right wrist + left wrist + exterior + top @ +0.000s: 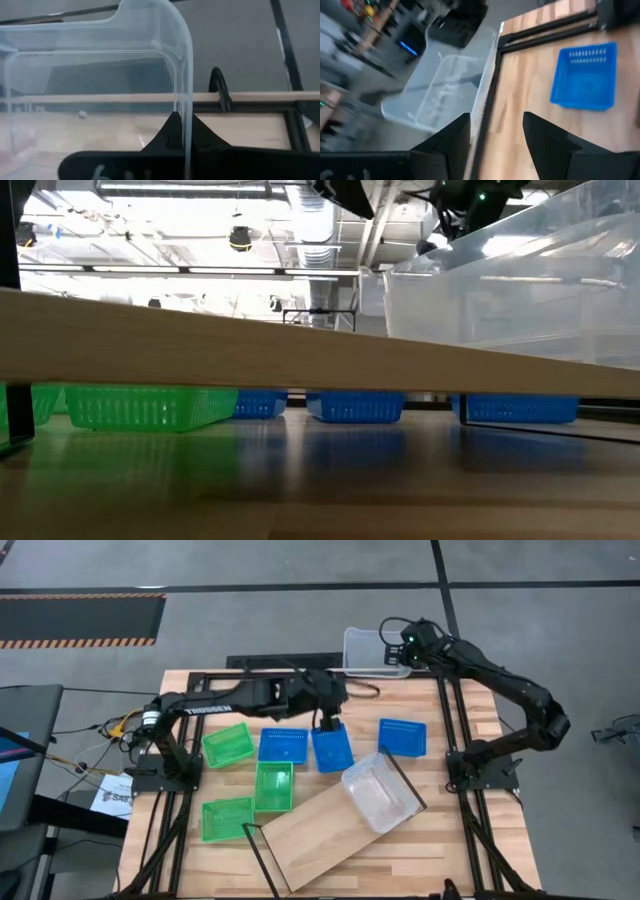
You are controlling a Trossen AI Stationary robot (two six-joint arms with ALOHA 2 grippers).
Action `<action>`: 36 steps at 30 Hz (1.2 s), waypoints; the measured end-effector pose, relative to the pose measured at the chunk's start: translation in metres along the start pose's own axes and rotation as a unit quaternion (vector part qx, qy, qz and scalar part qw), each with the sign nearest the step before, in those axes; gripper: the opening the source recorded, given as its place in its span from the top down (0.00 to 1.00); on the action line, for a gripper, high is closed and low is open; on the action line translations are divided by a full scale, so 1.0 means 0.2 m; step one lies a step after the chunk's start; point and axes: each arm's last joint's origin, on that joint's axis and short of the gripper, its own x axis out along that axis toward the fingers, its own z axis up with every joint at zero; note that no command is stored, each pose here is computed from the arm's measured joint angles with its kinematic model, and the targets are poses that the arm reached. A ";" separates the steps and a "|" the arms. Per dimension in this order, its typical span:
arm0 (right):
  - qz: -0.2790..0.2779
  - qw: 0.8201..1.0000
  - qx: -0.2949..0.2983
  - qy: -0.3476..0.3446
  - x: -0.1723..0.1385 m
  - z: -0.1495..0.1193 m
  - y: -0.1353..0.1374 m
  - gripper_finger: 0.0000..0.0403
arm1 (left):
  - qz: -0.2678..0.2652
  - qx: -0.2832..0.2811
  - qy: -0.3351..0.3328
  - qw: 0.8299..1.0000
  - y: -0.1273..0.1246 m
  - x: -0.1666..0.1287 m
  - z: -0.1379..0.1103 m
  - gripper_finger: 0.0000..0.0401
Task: Stack baskets on shelf by color
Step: Stack the transparent bin on top of the other transparent bins on the shelf
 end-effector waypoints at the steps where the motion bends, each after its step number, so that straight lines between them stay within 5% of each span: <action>1: 0.003 1.000 -0.004 -0.001 0.00 0.00 0.02 1.00 | 0.004 0.019 0.000 1.000 -0.02 0.01 0.01 0.57; 14: 0.054 0.998 -0.037 -0.022 -0.07 -0.06 0.16 1.00 | 0.042 0.099 0.033 0.994 -0.17 0.19 -0.01 0.48; 36: 0.129 0.983 -0.113 -0.057 -0.25 -0.12 0.33 0.99 | 0.049 0.093 0.093 0.990 -0.13 0.33 -0.12 0.52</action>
